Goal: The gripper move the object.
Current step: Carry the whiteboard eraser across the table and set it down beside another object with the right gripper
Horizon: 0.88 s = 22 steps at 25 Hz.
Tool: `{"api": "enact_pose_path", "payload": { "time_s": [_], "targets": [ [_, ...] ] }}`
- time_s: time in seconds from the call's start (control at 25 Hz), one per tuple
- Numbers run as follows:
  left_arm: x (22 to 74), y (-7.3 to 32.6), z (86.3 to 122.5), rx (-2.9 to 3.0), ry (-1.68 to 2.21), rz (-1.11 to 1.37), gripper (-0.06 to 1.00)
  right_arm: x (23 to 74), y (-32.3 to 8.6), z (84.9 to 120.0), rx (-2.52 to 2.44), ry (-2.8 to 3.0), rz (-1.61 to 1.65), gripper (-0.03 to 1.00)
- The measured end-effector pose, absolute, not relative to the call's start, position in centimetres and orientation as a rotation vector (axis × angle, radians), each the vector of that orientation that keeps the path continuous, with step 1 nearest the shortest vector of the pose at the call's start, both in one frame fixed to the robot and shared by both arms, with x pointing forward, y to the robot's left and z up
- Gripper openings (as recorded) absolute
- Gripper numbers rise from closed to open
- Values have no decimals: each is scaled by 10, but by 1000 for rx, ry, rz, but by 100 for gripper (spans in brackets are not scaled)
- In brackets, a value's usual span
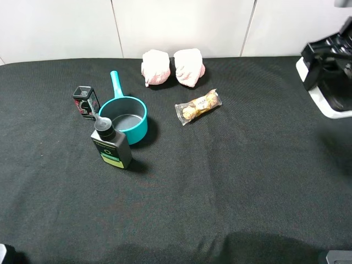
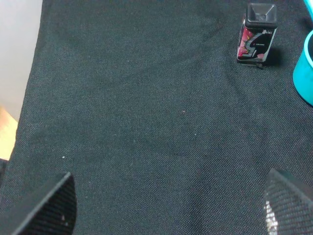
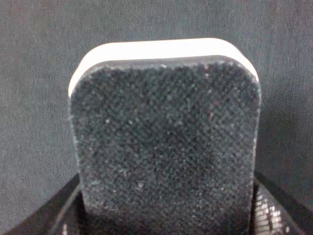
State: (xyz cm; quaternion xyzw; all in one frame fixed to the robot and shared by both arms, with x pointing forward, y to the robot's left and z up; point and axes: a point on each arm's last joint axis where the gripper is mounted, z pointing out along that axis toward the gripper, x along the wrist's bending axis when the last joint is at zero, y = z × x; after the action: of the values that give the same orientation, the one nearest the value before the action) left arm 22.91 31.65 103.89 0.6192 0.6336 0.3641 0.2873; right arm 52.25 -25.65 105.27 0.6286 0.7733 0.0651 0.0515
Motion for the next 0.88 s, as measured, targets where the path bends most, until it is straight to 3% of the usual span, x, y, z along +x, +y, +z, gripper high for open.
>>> {"api": "enact_pose_path", "payload": {
  "time_s": [0.4,0.88],
  "targets": [
    [229,316,1039,1654,1693,973,76,588,-246,1045,1955,2372,200,46],
    [229,316,1039,1654,1693,973,76,647,-237,1010,1993,2387,209,46]
  ]
}}
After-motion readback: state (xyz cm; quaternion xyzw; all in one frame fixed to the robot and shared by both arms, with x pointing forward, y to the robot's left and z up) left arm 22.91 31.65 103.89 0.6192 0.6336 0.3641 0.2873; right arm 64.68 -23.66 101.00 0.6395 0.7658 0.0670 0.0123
